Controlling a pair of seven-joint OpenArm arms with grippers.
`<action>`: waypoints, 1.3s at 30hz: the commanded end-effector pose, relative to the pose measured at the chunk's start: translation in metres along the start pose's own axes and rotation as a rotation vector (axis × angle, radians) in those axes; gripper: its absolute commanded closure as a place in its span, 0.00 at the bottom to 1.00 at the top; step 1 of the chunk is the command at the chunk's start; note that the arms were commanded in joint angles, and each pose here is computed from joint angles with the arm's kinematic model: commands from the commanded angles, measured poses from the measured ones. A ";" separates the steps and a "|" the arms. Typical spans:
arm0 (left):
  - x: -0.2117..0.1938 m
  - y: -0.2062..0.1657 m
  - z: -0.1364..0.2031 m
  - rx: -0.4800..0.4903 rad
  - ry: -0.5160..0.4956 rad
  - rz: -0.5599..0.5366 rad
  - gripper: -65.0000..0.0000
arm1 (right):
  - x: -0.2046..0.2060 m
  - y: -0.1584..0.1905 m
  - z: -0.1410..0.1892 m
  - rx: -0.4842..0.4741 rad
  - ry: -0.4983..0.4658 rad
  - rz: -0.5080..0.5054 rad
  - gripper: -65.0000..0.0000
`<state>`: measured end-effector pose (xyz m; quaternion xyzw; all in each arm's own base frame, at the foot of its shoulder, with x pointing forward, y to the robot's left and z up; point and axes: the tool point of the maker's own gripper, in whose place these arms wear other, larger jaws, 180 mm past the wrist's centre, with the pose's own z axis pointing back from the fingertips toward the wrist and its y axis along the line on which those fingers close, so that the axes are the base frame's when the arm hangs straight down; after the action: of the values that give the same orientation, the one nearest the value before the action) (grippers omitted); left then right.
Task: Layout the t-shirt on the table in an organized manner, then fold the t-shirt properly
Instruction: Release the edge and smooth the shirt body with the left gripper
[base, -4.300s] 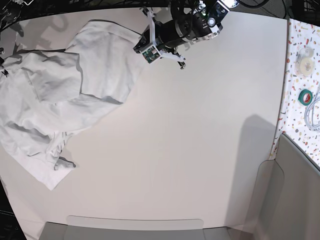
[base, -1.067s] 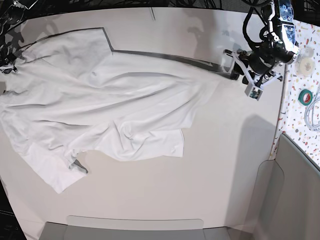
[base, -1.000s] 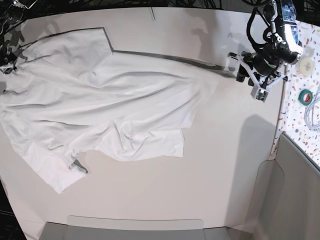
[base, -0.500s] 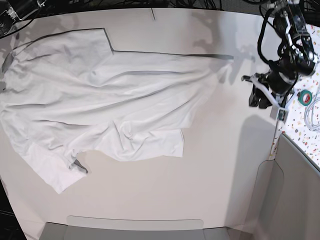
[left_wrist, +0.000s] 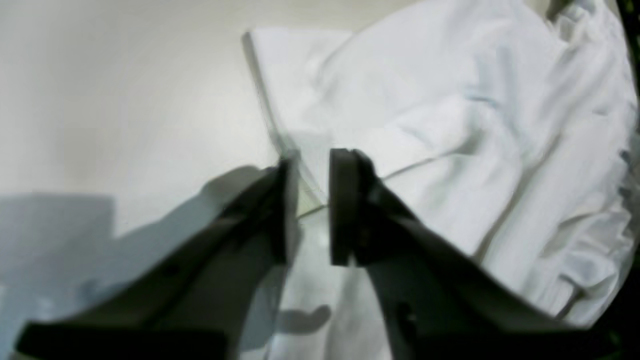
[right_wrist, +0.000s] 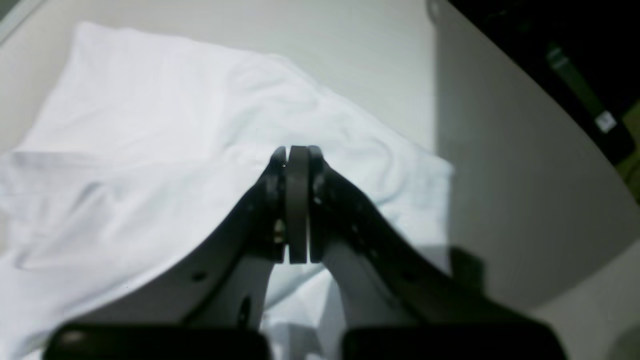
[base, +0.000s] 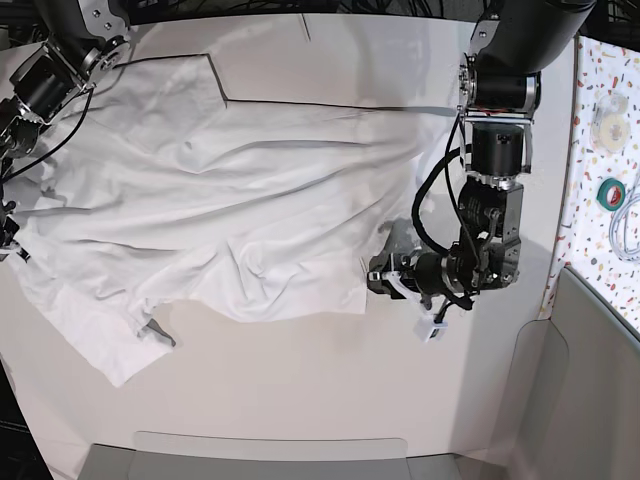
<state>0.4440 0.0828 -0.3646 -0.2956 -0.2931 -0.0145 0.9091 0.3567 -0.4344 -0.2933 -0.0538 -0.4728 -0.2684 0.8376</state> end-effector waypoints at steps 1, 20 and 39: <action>0.034 0.003 0.009 0.002 -0.086 0.003 0.68 | 0.030 -0.005 0.006 -0.011 -0.084 0.020 1.00; 0.050 -0.023 -0.032 -0.095 -0.162 0.211 0.60 | -0.051 -0.027 0.012 -0.018 0.049 0.028 1.00; 0.110 0.006 -0.012 -0.053 -0.595 0.360 1.00 | -0.181 -0.048 0.043 -0.032 0.332 0.120 1.00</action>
<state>0.5230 0.0896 -0.3509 -0.3492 -0.4497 0.2280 0.7899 0.2547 -0.3983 -0.3969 -0.0541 -0.4041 -0.2350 0.8824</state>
